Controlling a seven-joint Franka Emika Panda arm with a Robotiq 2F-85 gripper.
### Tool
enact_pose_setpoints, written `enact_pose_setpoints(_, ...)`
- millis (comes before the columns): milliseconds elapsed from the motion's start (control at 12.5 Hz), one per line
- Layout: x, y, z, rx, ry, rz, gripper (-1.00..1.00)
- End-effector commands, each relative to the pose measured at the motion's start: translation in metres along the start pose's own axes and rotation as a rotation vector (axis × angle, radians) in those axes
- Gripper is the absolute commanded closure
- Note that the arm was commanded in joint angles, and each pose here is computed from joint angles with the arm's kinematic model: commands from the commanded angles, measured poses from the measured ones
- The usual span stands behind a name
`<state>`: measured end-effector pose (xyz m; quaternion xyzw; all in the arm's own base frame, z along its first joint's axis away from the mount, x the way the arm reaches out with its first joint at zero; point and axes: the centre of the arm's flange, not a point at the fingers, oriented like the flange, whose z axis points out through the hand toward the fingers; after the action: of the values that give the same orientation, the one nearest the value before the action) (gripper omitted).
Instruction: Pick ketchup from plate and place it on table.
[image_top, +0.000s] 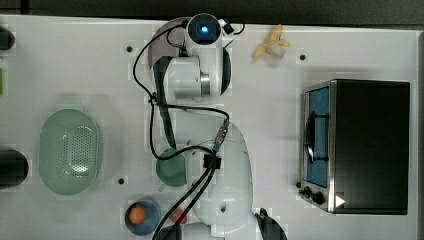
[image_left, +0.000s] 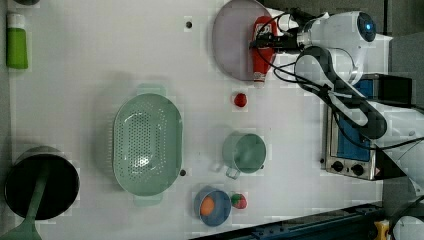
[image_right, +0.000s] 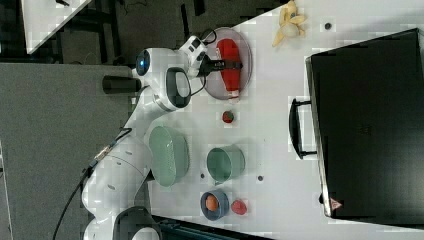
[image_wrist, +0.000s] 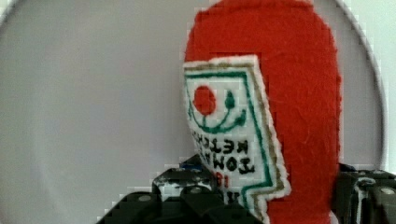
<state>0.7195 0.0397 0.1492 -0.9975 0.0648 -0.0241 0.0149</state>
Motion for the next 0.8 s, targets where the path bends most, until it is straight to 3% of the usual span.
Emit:
enact_pose_setpoints(80, 0.02, -0.004, -0.088, 0.005, 0.077, -0.017, -0.27)
enact_pose_setpoints(320, 0.016, 0.012, -0.17, -0.005, 0.03, 0.017, -0.27)
enact_pose_setpoints(560, -0.008, 0.04, -0.239, 0.016, -0.055, 0.088, -0.27)
enact_pose_setpoints(800, -0.037, 0.077, -0.282, 0.007, -0.06, 0.142, -0.27)
